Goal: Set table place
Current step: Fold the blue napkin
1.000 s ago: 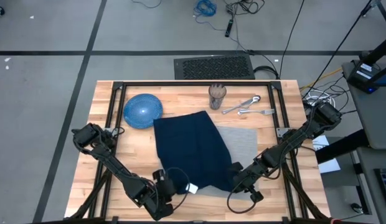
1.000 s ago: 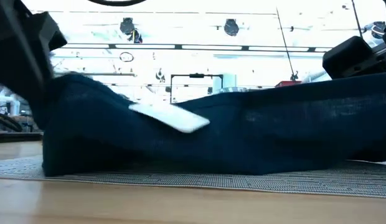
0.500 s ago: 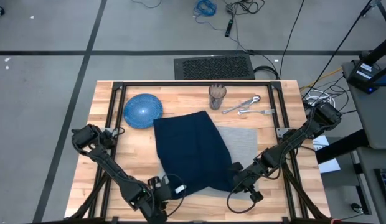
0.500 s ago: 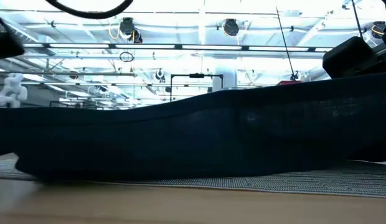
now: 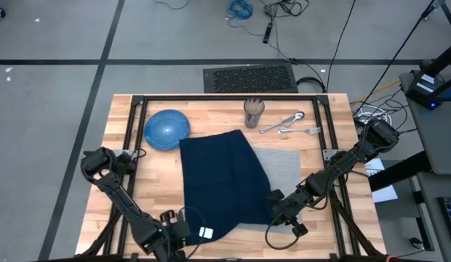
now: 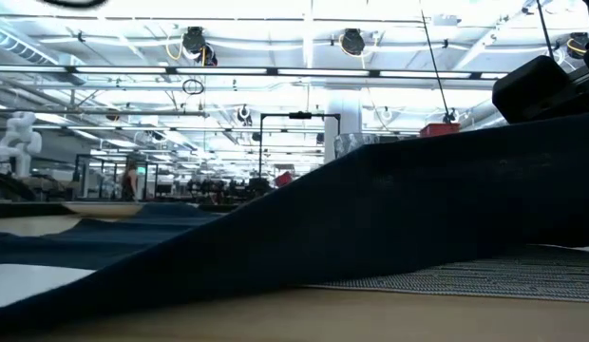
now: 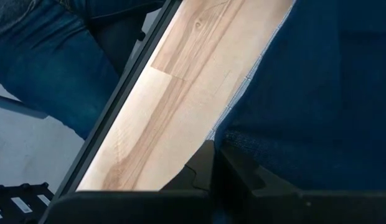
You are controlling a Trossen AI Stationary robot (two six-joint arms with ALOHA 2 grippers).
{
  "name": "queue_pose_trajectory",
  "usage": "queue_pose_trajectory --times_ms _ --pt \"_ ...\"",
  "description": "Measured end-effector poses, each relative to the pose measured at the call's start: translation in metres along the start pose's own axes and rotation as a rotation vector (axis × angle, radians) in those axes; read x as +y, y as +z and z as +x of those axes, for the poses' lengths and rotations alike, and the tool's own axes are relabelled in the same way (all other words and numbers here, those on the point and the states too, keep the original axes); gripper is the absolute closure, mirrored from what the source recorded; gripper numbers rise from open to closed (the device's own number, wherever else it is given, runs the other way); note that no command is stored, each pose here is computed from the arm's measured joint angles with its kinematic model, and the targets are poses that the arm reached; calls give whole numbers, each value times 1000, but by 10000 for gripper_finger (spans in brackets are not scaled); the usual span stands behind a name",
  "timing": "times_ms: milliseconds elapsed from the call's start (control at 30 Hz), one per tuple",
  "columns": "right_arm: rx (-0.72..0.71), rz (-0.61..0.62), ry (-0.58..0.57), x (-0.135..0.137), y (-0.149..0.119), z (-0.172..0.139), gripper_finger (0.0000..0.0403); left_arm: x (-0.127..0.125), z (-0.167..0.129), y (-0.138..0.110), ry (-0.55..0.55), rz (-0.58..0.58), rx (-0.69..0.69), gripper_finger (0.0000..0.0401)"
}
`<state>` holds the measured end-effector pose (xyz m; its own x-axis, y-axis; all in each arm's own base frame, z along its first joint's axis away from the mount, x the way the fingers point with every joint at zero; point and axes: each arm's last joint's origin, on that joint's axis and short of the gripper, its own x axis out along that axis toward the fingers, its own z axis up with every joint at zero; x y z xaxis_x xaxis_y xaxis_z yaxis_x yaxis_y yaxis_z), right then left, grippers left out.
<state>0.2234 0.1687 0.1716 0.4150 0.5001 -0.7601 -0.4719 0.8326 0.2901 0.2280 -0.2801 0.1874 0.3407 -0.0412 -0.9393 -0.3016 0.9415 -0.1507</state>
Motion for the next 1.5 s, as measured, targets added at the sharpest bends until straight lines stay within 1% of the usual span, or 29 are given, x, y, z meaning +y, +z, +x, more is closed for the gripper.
queue_pose_trajectory --times_ms 67,133,200,267,367,500,633,800,900,1000,1133,1233,1333,1500 --pt "0 -4 0 0 0 0 403 -4 -3 1 -9 38 -35 295" --pt "0 -4 0 0 0 0 403 -7 1 1 4 95 -37 295" --pt "0 -4 1 0 0 0 403 -10 13 0 25 164 -13 295" --pt "0 -4 1 0 0 0 403 -14 27 0 38 212 43 295" --pt "0 -3 1 0 0 0 403 -21 43 2 53 260 78 295" --pt "-1 -2 2 0 0 0 403 -27 46 9 80 294 79 293" --pt "-1 2 2 0 0 0 403 -27 46 15 95 297 54 293" --pt "-1 2 2 0 0 0 403 -22 46 18 131 282 63 291" --pt "-1 2 2 0 0 0 403 -22 46 19 136 259 62 277" --pt "-1 -2 2 0 0 0 403 -25 42 21 124 253 52 253" --pt "-2 -4 1 0 0 0 403 -26 38 24 135 224 35 221" --pt "-2 -4 0 0 0 0 403 -30 34 28 118 212 25 204" --pt "-3 -3 0 0 0 0 403 -32 32 29 113 197 21 197" --pt "-9 -5 0 0 1 0 403 -29 33 28 141 200 36 195"
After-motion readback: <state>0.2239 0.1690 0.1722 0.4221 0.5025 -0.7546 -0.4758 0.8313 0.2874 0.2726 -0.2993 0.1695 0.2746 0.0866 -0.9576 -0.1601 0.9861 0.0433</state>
